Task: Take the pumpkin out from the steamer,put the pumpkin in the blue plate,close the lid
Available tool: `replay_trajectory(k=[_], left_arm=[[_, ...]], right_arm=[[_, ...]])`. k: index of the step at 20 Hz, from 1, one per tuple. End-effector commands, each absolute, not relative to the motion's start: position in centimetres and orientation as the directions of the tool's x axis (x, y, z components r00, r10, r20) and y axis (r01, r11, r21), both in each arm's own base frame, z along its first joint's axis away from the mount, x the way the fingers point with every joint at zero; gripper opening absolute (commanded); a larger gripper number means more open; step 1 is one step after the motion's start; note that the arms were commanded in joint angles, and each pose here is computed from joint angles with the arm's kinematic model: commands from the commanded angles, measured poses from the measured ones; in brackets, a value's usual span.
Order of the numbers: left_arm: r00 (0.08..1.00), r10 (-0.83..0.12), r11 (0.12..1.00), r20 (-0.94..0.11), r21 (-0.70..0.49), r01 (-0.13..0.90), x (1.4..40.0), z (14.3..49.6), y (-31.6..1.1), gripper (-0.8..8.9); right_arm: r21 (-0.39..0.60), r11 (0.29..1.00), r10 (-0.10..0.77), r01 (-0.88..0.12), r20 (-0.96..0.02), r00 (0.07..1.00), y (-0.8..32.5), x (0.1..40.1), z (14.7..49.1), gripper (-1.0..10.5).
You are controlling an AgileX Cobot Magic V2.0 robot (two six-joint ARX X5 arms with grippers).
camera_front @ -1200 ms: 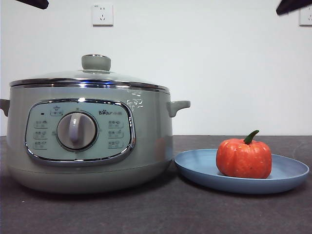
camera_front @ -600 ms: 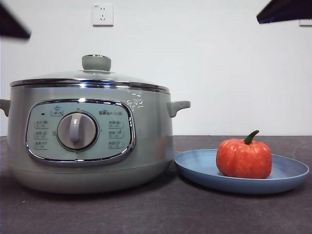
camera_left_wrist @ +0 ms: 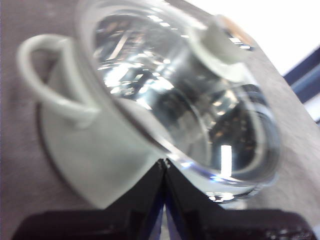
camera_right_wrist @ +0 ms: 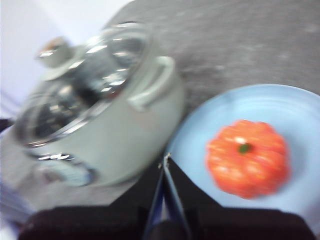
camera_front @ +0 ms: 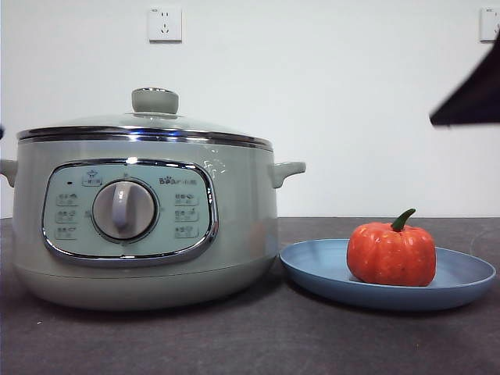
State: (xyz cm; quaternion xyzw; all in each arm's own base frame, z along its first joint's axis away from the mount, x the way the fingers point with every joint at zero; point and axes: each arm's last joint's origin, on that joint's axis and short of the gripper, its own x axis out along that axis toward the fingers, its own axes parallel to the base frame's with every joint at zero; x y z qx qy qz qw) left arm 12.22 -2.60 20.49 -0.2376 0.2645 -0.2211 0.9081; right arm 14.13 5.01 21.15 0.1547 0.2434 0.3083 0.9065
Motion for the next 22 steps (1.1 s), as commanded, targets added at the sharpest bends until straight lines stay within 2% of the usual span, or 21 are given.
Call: replay_trajectory(k=[1, 2, 4, 6, 8, 10, 14, 17, 20, 22], left_arm=[[0.801, -0.464, 0.815, -0.377, -0.537, 0.219, 12.3, 20.3, -2.1, -0.10], [0.818, -0.431, 0.828, -0.380, -0.528, 0.191, 12.4, 20.3, -1.9, -0.10], [0.827, -0.425, 0.832, -0.367, -0.519, 0.197, 12.5, 20.2, -1.7, -0.11], [0.811, -0.481, 0.800, -0.333, -0.545, 0.251, 12.5, 19.7, -1.6, -0.11], [0.803, -0.501, 0.776, -0.323, -0.578, 0.251, 12.5, 19.1, -1.5, -0.10], [0.806, -0.481, 0.792, -0.346, -0.565, 0.230, 12.5, 18.8, -1.4, -0.09], [0.834, -0.416, 0.841, -0.362, -0.502, 0.201, 12.5, 18.7, -1.2, -0.08], [0.851, -0.371, 0.859, -0.371, -0.486, 0.163, 12.6, 18.7, -1.1, -0.05], [0.849, -0.376, 0.857, -0.372, -0.488, 0.166, 12.6, 18.7, -1.1, -0.03], [0.848, -0.377, 0.857, -0.372, -0.488, 0.167, 12.6, 18.7, -1.1, -0.03]], right_arm=[[0.419, 0.810, 0.565, -0.410, -0.371, 0.737, 4.8, 14.2, 20.4, -0.2], [0.419, 0.811, 0.563, -0.408, -0.369, 0.740, 4.8, 14.2, 20.2, -0.2], [0.434, 0.789, 0.591, -0.434, -0.348, 0.727, 4.9, 14.2, 19.8, -0.2], [0.426, 0.806, 0.567, -0.411, -0.358, 0.741, 4.8, 14.4, 19.3, -0.2], [0.417, 0.824, 0.540, -0.384, -0.371, 0.755, 4.8, 14.6, 19.0, -0.2], [0.393, 0.857, 0.483, -0.335, -0.381, 0.789, 4.7, 14.8, 18.9, -0.2], [0.318, 0.932, 0.296, -0.172, -0.398, 0.868, 4.1, 15.0, 18.8, -0.2], [0.279, 0.958, 0.181, -0.069, -0.401, 0.898, 3.8, 15.1, 18.8, -0.2], [0.271, 0.963, 0.123, -0.010, -0.401, 0.908, 3.6, 15.1, 18.8, -0.2], [0.269, 0.963, 0.122, -0.010, -0.401, 0.908, 3.6, 15.1, 18.8, -0.2]])
